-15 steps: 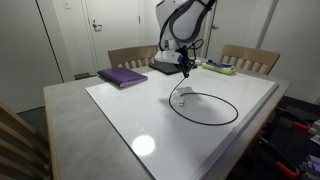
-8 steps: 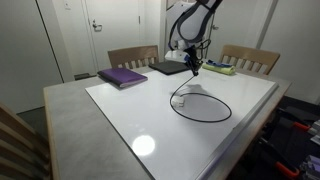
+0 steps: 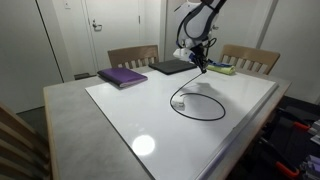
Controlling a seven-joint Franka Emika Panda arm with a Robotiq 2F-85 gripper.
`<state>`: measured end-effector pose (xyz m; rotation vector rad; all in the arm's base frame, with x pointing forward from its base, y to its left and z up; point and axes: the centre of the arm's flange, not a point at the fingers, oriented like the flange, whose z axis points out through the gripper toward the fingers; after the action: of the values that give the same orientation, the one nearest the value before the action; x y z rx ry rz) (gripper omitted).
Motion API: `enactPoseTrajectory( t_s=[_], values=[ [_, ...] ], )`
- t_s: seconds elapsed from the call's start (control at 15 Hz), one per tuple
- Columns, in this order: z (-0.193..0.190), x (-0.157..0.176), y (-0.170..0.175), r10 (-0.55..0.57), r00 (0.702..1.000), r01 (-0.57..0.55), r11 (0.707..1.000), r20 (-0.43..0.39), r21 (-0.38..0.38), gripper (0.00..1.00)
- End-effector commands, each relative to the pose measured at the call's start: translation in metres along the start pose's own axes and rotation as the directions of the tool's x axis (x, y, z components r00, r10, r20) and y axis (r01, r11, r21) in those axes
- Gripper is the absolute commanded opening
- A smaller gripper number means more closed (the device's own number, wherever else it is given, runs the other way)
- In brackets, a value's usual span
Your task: Wind the black charging cable
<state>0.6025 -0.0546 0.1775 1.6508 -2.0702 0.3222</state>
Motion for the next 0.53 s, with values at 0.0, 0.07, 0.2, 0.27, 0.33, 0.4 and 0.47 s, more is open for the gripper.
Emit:
enactPoseTrajectory(
  t_s=[0.0,0.07,0.2,0.27,0.33,0.4,0.47],
  values=[
    [0.002,0.016,0.004,0.057,0.998,-0.058,0.997,-0.008,-0.052,0.02],
    [0.001,0.013,0.011,0.053,0.999,-0.053,0.992,-0.004,-0.113,0.02],
    [0.003,0.008,0.034,0.092,0.996,-0.094,0.974,-0.023,-0.208,0.02],
    [0.003,0.008,0.046,0.121,0.992,-0.124,0.960,-0.028,-0.251,0.02],
    [0.003,0.006,0.054,0.144,0.989,-0.147,0.948,-0.033,-0.282,0.02],
    [0.003,0.004,0.066,0.169,0.985,-0.172,0.935,-0.036,-0.311,0.02],
    [0.004,0.002,0.073,0.189,0.981,-0.190,0.923,-0.035,-0.334,0.02]
  ],
)
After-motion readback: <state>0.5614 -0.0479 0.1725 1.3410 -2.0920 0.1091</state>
